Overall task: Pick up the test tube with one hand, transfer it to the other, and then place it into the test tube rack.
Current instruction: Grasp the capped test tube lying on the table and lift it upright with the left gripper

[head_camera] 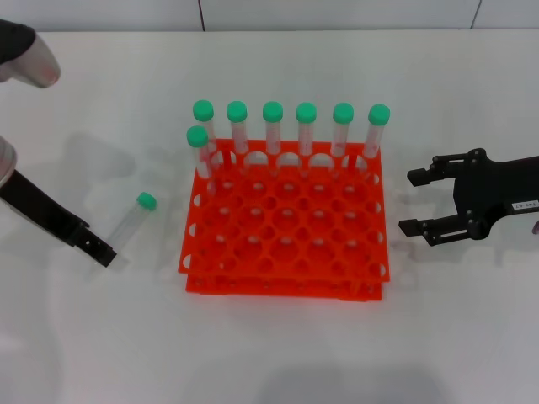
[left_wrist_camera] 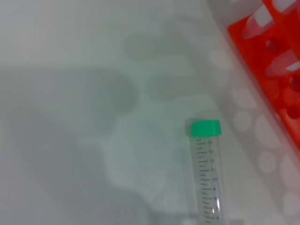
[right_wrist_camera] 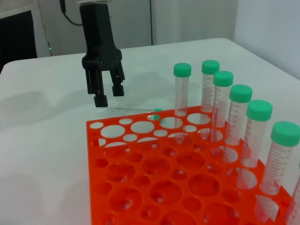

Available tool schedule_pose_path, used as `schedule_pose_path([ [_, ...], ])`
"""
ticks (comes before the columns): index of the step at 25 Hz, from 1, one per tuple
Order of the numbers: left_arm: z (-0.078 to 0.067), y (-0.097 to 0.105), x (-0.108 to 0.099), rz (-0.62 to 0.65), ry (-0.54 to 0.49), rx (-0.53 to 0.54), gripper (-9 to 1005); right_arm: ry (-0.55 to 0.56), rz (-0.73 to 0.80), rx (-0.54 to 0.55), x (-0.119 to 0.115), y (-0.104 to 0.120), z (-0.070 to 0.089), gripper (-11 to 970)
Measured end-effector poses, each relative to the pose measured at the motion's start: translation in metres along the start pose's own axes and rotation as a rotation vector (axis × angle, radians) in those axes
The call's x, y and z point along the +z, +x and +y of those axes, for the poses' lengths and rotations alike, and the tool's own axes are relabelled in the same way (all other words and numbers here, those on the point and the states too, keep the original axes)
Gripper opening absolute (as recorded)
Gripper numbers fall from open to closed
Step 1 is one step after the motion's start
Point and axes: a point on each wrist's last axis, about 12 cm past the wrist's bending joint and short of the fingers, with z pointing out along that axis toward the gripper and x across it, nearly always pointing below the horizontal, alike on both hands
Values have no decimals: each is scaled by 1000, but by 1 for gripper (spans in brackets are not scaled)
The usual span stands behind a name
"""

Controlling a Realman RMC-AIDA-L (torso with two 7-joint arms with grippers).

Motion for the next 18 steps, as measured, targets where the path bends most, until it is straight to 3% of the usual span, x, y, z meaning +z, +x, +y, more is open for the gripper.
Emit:
schedule_pose_path([
  [18,-11,-12,12,37,-8,-20,653,5,-1,-4,1,2,1,766],
])
